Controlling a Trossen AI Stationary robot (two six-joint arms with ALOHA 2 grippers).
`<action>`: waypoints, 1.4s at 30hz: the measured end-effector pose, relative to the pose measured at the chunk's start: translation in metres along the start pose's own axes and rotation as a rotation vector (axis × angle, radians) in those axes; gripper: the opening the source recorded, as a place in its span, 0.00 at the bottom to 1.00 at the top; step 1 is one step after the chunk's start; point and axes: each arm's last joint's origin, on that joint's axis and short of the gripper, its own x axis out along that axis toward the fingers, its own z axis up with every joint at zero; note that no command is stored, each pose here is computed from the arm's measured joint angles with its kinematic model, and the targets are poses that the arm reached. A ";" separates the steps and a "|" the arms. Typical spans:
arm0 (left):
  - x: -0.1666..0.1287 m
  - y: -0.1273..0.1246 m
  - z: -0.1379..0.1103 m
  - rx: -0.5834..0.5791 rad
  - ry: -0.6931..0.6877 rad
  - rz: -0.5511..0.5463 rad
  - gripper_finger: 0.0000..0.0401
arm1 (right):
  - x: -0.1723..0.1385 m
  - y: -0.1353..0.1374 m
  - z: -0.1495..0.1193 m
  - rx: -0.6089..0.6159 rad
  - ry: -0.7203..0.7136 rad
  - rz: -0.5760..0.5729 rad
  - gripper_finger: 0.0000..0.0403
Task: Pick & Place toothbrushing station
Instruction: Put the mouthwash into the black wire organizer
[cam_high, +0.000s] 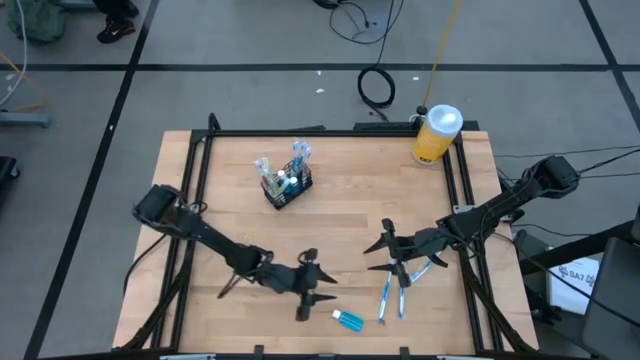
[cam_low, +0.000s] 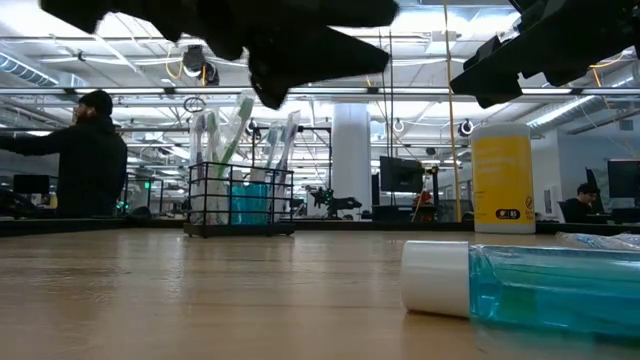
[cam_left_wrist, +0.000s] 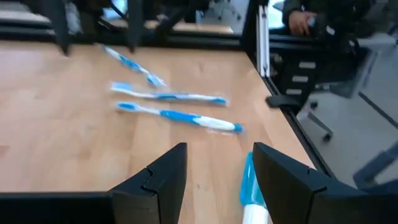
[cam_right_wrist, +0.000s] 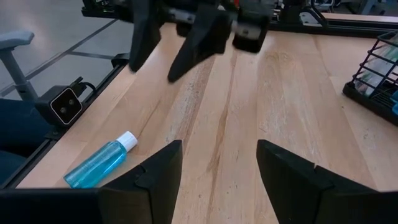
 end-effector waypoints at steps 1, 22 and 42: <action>0.005 0.001 -0.001 0.001 0.013 -0.013 0.46 | 0.000 0.000 0.000 0.000 0.001 0.000 0.49; 0.034 -0.003 -0.040 0.134 0.171 -0.146 0.46 | 0.000 0.000 0.000 0.000 0.002 0.000 0.49; 0.060 -0.005 -0.079 0.125 0.149 -0.222 0.46 | 0.000 0.000 0.000 0.000 0.001 -0.001 0.49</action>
